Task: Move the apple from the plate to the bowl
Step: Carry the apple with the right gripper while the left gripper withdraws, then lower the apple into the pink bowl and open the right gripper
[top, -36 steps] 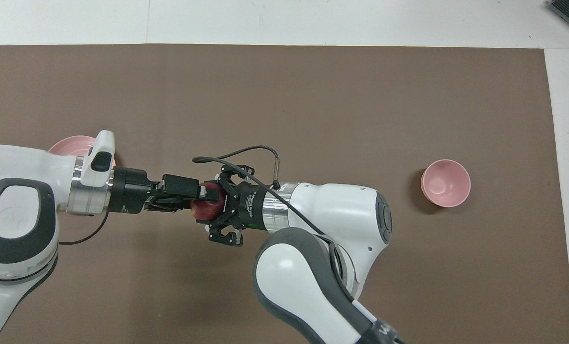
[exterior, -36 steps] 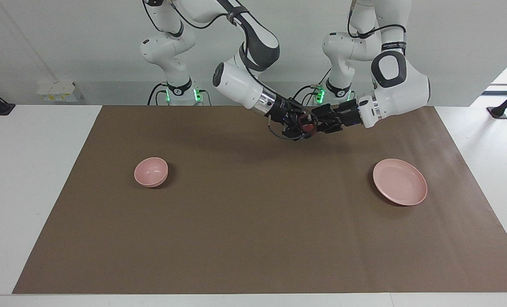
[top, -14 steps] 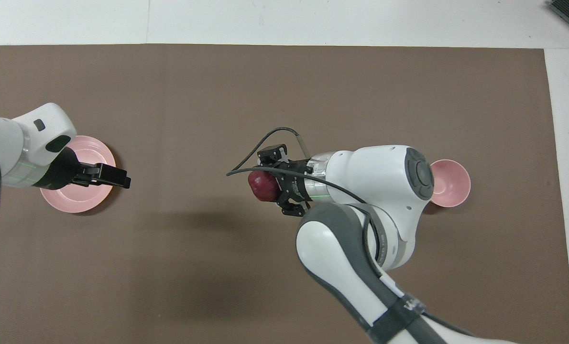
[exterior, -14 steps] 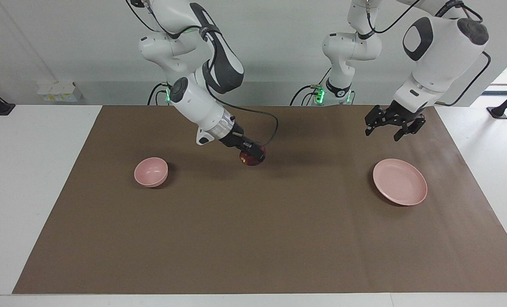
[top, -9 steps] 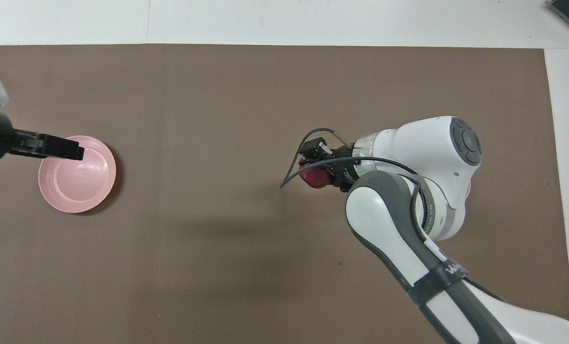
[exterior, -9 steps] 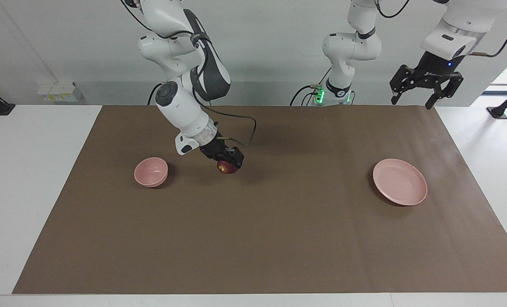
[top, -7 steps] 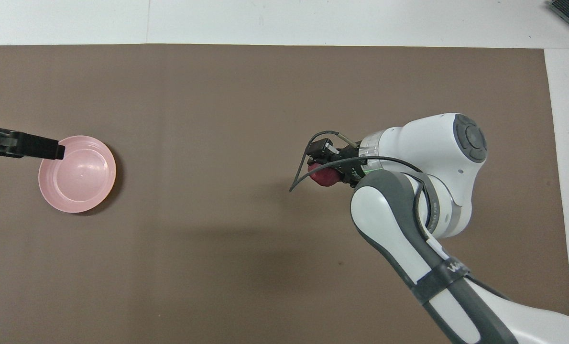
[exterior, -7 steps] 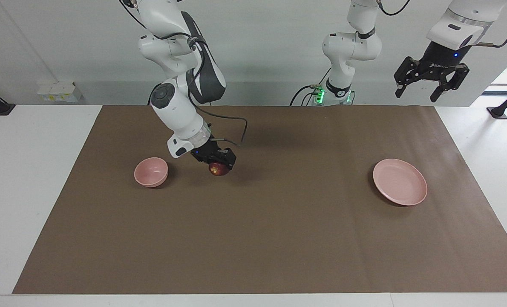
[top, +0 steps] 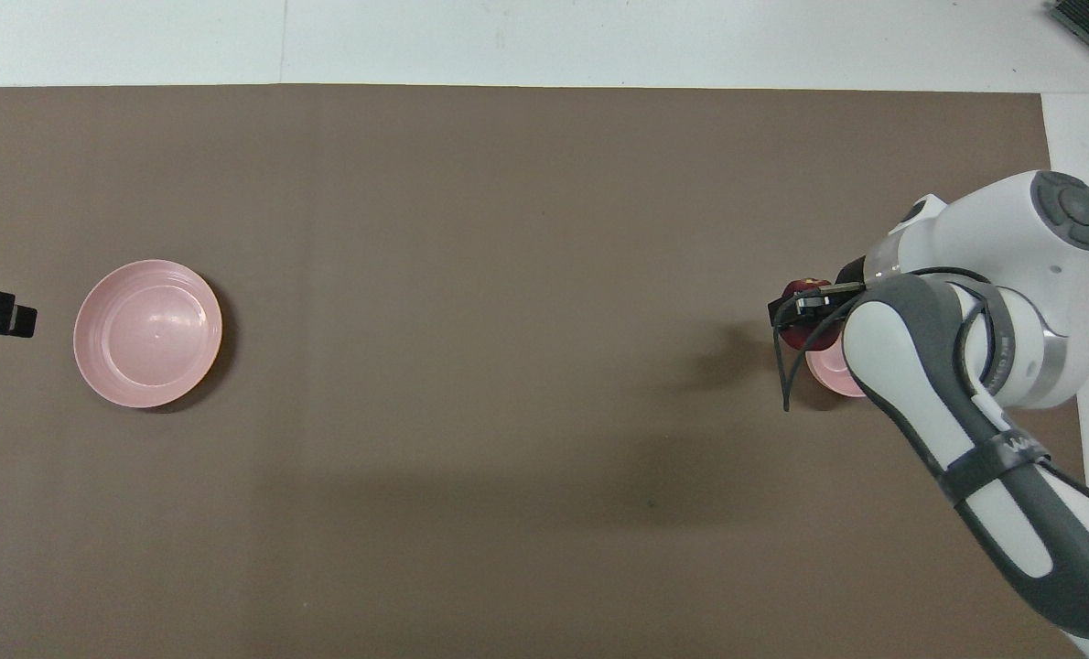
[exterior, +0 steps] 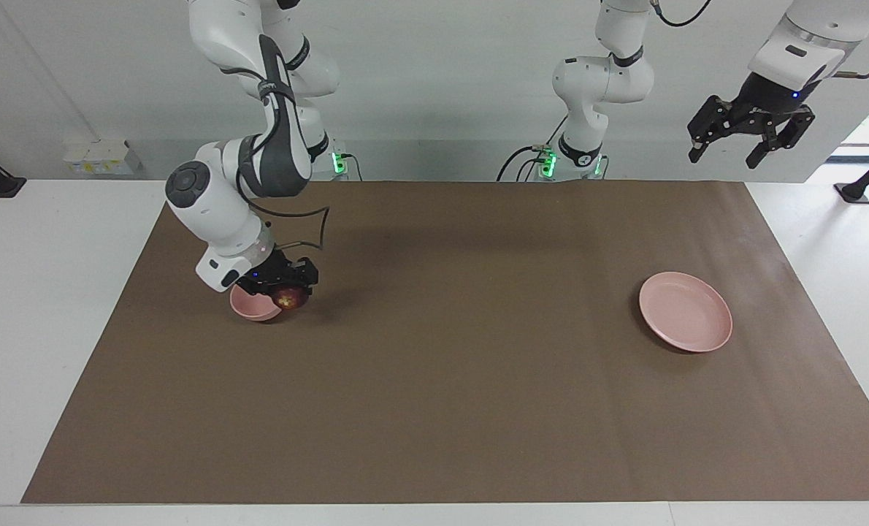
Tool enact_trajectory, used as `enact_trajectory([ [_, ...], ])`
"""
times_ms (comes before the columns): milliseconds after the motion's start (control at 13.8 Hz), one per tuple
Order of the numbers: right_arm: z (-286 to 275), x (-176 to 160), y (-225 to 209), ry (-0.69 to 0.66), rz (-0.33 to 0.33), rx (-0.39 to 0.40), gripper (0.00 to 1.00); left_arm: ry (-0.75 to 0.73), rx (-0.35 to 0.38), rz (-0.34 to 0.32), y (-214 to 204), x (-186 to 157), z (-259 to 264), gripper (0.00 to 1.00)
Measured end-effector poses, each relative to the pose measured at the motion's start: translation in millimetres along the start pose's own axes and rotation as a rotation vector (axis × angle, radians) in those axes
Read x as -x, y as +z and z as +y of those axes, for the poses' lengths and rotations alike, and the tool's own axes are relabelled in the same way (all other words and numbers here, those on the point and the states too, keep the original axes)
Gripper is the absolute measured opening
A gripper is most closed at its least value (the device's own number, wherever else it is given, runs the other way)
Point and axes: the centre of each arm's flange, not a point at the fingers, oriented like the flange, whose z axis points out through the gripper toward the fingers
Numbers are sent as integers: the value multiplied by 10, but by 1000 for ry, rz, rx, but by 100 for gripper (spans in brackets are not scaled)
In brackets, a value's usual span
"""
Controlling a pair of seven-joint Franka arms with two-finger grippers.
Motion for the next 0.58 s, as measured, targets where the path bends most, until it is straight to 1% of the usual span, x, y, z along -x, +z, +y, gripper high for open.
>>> enact_trajectory([
  [144,154,82,48,6,-53,10,74,-17,-1,16,-86,57,-81,100],
  [361,302,172,141,7,-86,48,74,-28,-1,21,-113,79,-134,100],
  [433,358,190,162,9,-84,61,74,-28,-1,21,-113,79,-131,100],
  [578,436,203,241,15,-52,72,74,-27,-1,20,-111,79,-123,100],
])
